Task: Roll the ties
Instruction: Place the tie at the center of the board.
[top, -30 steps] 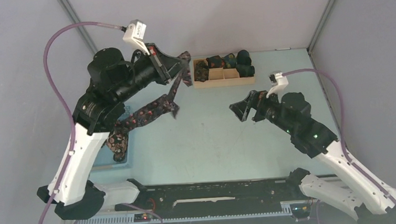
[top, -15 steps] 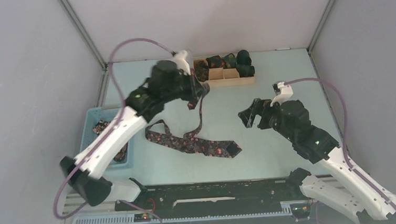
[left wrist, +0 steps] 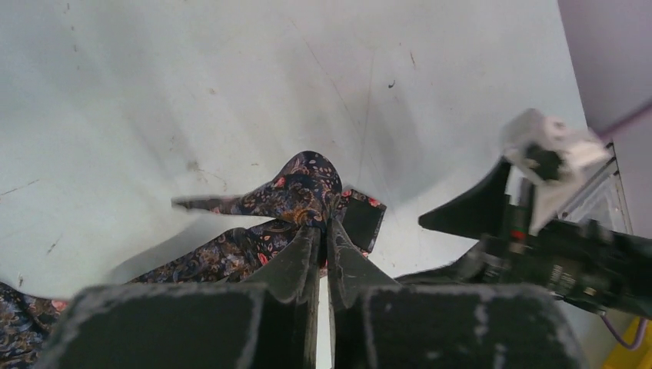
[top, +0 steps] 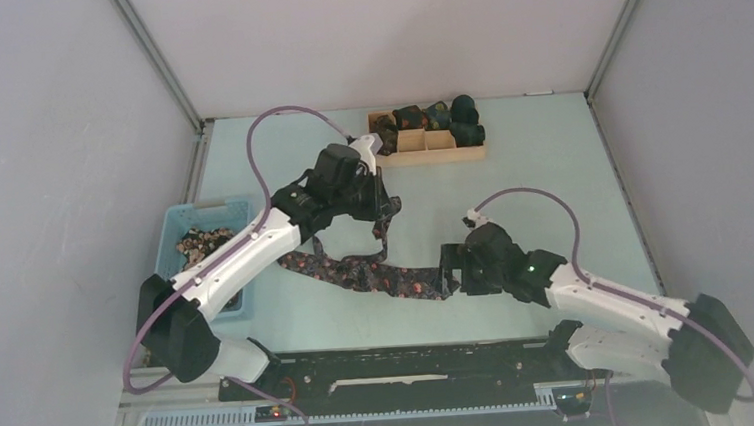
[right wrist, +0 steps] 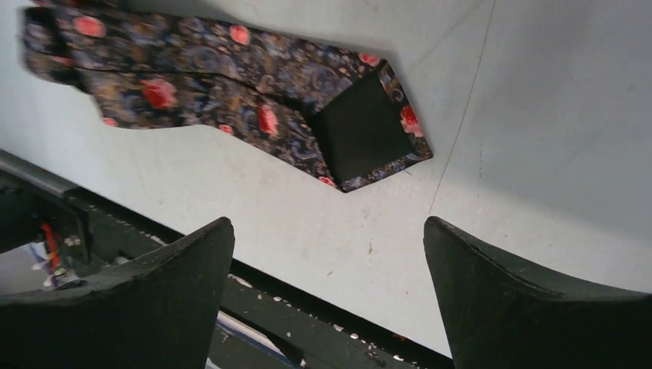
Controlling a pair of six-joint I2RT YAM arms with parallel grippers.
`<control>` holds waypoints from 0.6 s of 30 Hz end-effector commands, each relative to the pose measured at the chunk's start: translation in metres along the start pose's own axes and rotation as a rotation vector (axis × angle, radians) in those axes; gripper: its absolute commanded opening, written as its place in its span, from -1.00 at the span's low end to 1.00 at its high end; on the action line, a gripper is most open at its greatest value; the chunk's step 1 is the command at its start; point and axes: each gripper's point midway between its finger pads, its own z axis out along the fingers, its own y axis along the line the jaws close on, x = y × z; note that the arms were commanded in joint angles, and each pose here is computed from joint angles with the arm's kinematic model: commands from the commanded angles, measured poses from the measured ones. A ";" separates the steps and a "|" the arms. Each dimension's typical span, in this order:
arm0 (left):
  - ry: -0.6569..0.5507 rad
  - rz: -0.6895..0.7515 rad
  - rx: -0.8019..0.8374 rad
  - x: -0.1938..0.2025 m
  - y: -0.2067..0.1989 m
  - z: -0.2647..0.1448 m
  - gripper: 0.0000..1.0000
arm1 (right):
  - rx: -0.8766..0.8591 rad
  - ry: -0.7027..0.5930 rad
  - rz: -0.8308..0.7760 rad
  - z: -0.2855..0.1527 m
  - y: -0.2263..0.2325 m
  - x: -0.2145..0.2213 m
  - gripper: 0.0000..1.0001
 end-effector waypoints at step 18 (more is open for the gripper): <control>-0.156 0.063 0.099 0.008 -0.005 -0.038 -0.81 | 0.491 0.171 -0.117 0.069 -0.026 0.025 0.67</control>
